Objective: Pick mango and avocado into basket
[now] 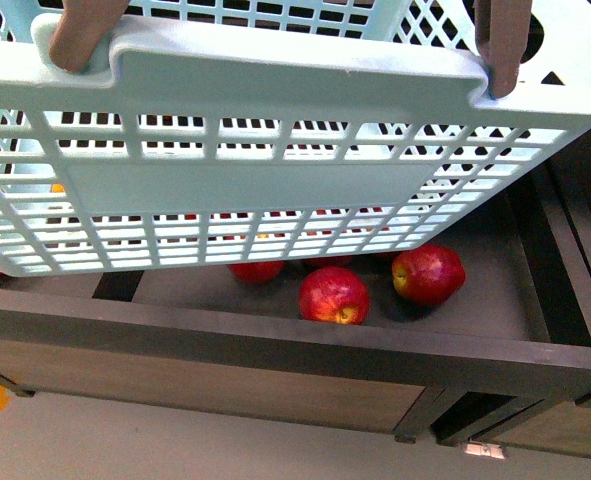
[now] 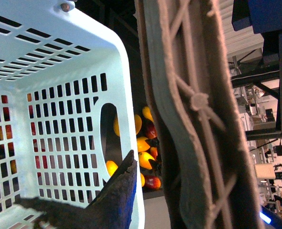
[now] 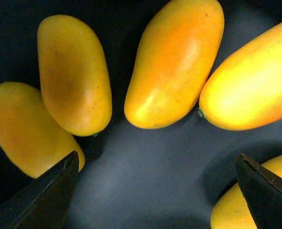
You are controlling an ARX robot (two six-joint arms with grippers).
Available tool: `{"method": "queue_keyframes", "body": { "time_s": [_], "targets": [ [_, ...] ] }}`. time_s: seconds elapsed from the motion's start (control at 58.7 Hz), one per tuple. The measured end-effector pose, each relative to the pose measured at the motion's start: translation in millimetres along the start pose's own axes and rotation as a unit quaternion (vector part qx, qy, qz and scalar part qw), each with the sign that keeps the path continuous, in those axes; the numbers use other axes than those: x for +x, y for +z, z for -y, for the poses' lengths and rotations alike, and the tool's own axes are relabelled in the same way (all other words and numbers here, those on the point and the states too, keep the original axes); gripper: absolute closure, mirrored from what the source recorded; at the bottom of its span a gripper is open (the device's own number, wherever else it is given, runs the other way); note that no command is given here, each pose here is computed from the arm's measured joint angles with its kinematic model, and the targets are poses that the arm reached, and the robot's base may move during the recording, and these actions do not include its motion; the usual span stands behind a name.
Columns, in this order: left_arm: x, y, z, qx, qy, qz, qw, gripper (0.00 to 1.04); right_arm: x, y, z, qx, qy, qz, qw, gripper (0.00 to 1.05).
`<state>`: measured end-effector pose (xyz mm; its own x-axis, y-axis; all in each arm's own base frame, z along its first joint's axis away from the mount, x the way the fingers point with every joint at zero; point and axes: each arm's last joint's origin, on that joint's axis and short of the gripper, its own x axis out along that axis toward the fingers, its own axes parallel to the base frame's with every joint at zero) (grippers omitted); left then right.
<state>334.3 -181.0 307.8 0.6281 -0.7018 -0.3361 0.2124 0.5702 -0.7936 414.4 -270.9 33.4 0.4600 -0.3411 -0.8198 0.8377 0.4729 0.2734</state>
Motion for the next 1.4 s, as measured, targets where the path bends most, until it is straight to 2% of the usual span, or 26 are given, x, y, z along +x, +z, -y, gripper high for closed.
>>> {"method": "queue_keyframes", "body": {
  "time_s": [0.63,1.397],
  "targets": [
    [0,0,0,0.0,0.0,0.0,1.0,0.77,54,21,-11,0.034,-0.012,-0.003,0.999,0.09],
    [0,0,0,0.0,0.0,0.0,1.0,0.77,97,23,-3,0.034,-0.054,-0.011,0.998,0.09]
  ]
}}
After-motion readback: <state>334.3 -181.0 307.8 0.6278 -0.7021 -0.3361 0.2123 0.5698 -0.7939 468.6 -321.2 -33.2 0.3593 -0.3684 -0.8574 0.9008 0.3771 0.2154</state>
